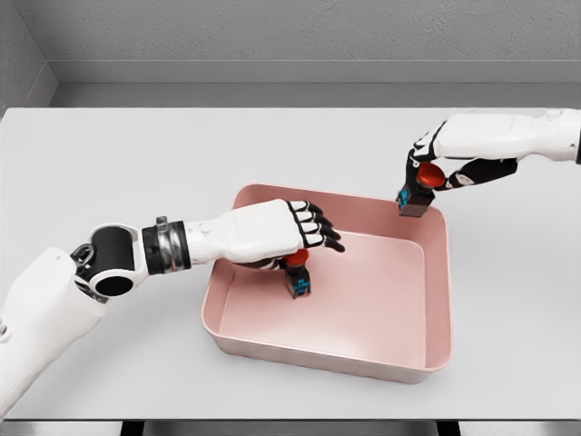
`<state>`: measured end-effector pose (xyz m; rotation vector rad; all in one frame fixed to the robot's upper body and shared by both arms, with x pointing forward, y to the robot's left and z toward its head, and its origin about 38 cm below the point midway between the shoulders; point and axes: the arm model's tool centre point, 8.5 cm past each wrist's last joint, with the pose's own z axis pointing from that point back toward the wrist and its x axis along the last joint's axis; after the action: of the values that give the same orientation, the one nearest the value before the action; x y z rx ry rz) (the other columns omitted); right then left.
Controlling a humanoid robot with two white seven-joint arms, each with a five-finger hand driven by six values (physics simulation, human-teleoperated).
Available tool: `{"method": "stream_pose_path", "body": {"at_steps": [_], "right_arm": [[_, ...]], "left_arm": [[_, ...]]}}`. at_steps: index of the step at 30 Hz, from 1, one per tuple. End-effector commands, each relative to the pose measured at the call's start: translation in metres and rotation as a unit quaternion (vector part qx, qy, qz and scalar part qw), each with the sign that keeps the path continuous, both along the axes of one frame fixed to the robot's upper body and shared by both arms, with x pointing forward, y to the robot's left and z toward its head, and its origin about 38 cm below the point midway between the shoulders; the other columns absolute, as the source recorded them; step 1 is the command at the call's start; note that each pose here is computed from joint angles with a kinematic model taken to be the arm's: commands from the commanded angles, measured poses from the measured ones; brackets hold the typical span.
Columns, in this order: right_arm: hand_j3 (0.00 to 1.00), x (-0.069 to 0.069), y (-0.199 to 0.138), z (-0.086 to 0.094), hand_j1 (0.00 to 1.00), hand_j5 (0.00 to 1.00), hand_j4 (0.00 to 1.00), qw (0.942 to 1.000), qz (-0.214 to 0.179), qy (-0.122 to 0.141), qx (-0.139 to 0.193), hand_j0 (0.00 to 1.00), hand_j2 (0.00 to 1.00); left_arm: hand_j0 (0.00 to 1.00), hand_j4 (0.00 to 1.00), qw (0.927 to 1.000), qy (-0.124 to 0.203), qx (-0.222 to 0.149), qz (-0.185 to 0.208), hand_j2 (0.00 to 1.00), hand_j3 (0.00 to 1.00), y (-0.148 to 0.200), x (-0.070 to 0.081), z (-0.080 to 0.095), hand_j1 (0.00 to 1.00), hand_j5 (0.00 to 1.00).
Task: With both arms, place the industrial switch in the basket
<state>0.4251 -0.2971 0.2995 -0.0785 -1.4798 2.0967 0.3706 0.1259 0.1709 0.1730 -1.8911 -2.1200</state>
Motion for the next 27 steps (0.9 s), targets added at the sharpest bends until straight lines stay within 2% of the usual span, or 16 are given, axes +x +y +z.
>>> {"method": "stream_pose_path", "body": {"at_steps": [1,11,19,21,23,24,27], "right_arm": [[0.46,-0.003,0.000,0.003,0.46,0.46,0.46,1.0000,0.002,0.000,0.003,0.46,0.46],[0.46,-0.015,0.011,-0.006,0.46,0.46,0.46,0.9996,0.023,0.014,0.010,0.46,0.46],[0.46,-0.021,0.018,-0.007,0.46,0.46,0.46,0.9991,0.037,0.016,0.012,0.46,0.46],[0.46,-0.022,0.019,-0.012,0.46,0.46,0.46,0.9989,0.038,0.022,0.012,0.46,0.46],[0.46,-0.025,0.024,-0.014,0.46,0.46,0.46,0.9985,0.046,0.026,0.014,0.46,0.46],[0.46,-0.027,0.024,-0.017,0.46,0.46,0.46,0.9984,0.047,0.028,0.014,0.46,0.46],[0.46,-0.029,0.028,-0.021,0.46,0.46,0.46,0.9980,0.053,0.033,0.014,0.46,0.46]], "left_arm": [[1.00,1.00,1.0000,0.002,-0.003,0.002,1.00,1.00,0.001,0.001,0.001,1.00,1.00],[1.00,1.00,0.9999,0.001,-0.007,0.008,1.00,1.00,0.007,0.003,0.005,1.00,1.00],[1.00,1.00,0.9997,-0.017,-0.018,0.006,1.00,1.00,0.012,0.014,0.029,1.00,1.00],[1.00,1.00,0.9997,-0.019,-0.011,0.015,1.00,1.00,0.034,0.019,0.041,1.00,1.00],[1.00,1.00,0.9992,-0.035,0.008,0.016,1.00,1.00,0.058,0.011,0.057,1.00,1.00],[1.00,1.00,0.9984,-0.041,0.018,0.035,1.00,1.00,0.077,0.014,0.064,1.00,1.00],[1.00,1.00,0.9959,-0.045,0.054,0.057,1.00,1.00,0.106,0.015,0.068,1.00,1.00]]}}
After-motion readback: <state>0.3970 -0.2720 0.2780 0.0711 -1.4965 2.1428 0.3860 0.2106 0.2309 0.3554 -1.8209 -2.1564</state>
